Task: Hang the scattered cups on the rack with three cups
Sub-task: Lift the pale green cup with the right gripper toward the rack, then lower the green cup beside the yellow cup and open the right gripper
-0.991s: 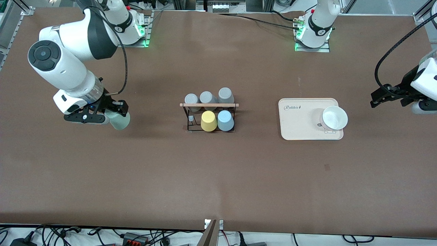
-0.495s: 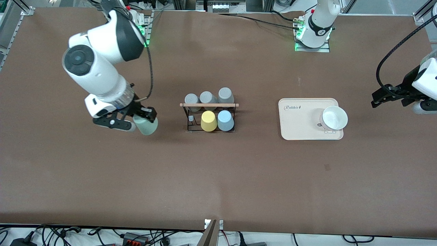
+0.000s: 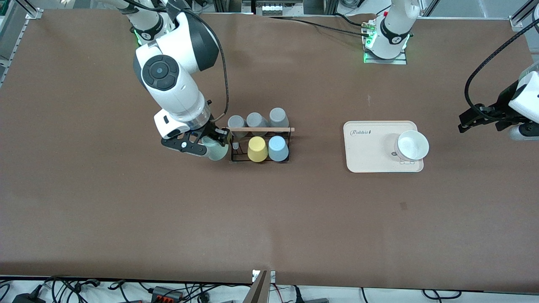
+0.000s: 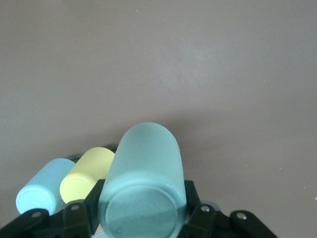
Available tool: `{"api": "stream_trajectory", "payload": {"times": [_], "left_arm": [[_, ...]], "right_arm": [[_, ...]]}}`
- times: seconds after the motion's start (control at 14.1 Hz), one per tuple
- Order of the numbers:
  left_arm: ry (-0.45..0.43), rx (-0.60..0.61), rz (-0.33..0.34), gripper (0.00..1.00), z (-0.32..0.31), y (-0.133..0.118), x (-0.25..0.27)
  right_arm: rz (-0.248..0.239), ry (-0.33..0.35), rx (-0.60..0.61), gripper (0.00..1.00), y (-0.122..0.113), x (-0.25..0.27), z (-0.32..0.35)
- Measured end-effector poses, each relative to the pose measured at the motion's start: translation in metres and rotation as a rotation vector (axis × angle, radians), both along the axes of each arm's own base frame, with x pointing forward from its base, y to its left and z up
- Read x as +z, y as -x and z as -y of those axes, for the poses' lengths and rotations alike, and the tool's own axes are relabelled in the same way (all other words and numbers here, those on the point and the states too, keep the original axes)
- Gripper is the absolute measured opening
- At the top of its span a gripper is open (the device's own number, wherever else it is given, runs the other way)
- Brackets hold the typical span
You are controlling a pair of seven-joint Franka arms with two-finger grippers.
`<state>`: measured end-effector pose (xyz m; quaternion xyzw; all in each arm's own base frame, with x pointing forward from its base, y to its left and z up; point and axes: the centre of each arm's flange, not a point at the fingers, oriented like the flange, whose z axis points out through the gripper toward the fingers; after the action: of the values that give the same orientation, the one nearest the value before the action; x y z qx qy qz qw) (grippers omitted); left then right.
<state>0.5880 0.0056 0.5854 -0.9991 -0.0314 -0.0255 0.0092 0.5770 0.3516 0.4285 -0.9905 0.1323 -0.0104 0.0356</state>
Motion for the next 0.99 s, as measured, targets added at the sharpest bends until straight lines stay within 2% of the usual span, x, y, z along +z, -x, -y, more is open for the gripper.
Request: {"api": "stream_trajectory", "payload": {"times": [0.5,0.99], "left_arm": [[0.000,0.002,0.002,1.00,-0.001,0.000,0.000],[0.000,0.003,-0.005,1.00,-0.002,0.001,0.000]], "right_arm": [[-0.040,0.024,0.037,0.66,0.014,-0.032,-0.029],[-0.048,0.029,0.060,0.66,0.020,-0.052,-0.045]]}}
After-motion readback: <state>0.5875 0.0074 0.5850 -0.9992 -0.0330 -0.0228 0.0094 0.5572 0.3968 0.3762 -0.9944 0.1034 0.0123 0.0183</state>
